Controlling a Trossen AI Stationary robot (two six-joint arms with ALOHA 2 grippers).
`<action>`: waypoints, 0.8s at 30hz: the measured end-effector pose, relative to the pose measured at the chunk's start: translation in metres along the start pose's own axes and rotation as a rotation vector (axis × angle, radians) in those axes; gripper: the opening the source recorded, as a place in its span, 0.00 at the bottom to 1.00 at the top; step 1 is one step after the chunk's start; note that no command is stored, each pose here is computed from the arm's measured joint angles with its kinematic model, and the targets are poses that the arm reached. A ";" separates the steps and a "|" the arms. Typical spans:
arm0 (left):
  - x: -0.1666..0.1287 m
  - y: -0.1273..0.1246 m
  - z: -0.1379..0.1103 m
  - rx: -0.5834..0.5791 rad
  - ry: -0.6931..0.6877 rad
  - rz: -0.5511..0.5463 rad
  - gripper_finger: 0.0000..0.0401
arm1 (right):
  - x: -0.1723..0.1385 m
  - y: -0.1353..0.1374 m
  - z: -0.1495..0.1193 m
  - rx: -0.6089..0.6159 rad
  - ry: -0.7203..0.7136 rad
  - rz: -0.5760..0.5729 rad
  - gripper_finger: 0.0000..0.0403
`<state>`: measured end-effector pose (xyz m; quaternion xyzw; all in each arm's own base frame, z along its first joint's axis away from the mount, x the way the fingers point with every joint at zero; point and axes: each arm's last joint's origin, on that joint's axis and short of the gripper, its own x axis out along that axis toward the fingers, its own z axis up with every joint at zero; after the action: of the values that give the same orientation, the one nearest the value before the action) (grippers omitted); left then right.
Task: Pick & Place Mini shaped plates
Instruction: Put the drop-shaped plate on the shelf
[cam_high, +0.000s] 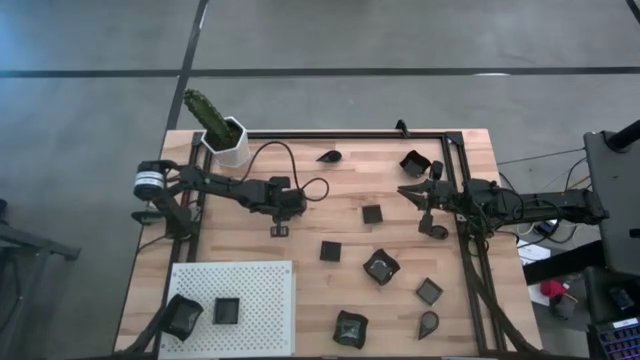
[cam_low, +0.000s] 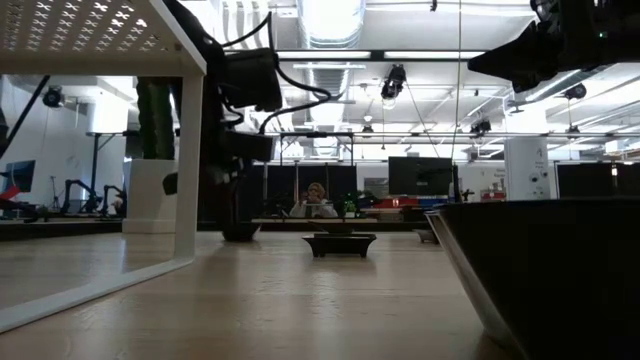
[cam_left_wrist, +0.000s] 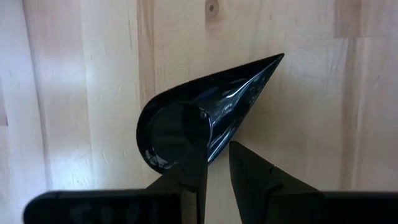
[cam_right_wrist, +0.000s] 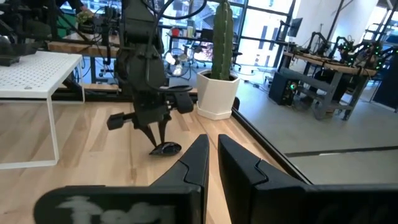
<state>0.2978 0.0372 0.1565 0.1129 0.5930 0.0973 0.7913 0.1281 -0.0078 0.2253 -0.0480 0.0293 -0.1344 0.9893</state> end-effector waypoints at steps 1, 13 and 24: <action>0.001 0.000 0.000 0.000 -0.001 0.000 0.16 | 0.000 0.000 0.000 0.000 0.000 0.000 0.08; 0.008 -0.001 0.002 0.024 -0.006 -0.023 0.01 | 0.000 0.000 0.000 -0.013 -0.003 -0.001 0.08; -0.024 0.004 0.005 0.008 -0.098 -0.017 0.00 | 0.000 0.000 0.000 -0.012 -0.004 -0.001 0.08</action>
<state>0.2954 0.0340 0.1810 0.1156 0.5548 0.0824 0.8198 0.1278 -0.0079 0.2257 -0.0544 0.0281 -0.1345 0.9890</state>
